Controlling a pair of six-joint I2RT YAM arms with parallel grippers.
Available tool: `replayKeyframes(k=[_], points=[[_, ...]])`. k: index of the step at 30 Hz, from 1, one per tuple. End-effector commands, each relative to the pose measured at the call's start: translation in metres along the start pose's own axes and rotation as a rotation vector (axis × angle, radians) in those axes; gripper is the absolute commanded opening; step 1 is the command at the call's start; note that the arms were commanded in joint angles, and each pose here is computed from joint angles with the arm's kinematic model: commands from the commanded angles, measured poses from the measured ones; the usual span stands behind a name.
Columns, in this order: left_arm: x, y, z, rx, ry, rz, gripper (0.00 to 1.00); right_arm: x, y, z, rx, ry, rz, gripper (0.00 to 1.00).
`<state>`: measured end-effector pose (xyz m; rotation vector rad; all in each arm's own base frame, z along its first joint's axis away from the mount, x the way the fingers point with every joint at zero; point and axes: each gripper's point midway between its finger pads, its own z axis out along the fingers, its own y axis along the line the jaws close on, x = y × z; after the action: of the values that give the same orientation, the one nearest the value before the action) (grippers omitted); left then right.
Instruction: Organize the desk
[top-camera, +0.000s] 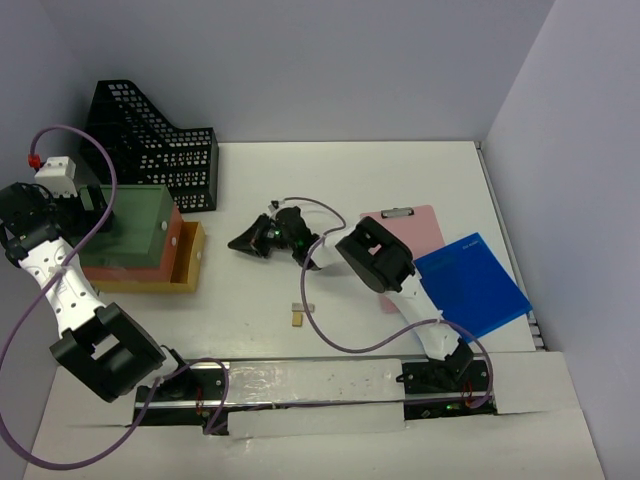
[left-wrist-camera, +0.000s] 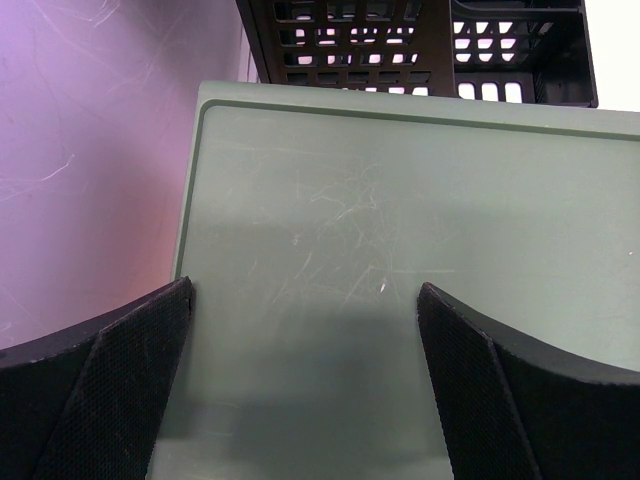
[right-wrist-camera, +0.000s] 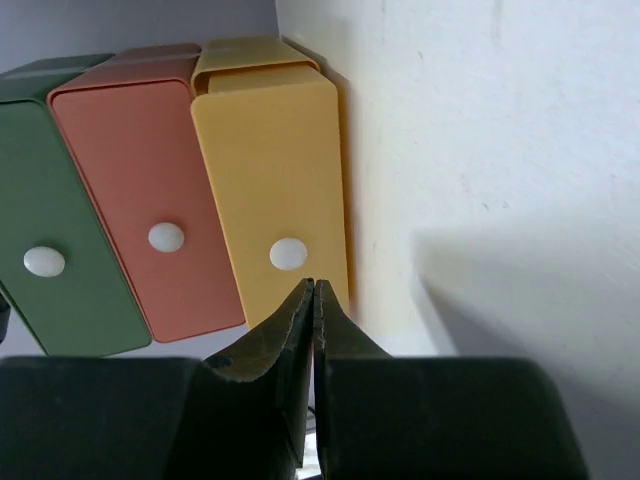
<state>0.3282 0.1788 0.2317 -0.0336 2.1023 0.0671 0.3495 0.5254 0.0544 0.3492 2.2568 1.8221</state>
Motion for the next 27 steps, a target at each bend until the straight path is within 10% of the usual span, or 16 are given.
replayKeyframes(k=[1, 12, 19, 27], points=[[0.070, -0.028, -0.001, 0.079, 0.247, -0.190, 0.99, 0.005, 0.064, -0.020, -0.087, 0.014, -0.222, 0.17], [0.050, -0.029, -0.006, 0.102, 0.211, -0.179, 0.99, -0.002, 0.075, -0.125, 0.411, -0.010, -0.964, 0.51], [0.034, -0.028, -0.014, 0.093, 0.182, -0.156, 0.99, 0.035, 0.008, -0.188, 0.755, 0.284, -1.356, 0.65], [0.025, -0.030, -0.025, 0.079, 0.158, -0.133, 0.99, 0.065, 0.004, -0.204, 0.663, 0.337, -1.338, 0.68]])
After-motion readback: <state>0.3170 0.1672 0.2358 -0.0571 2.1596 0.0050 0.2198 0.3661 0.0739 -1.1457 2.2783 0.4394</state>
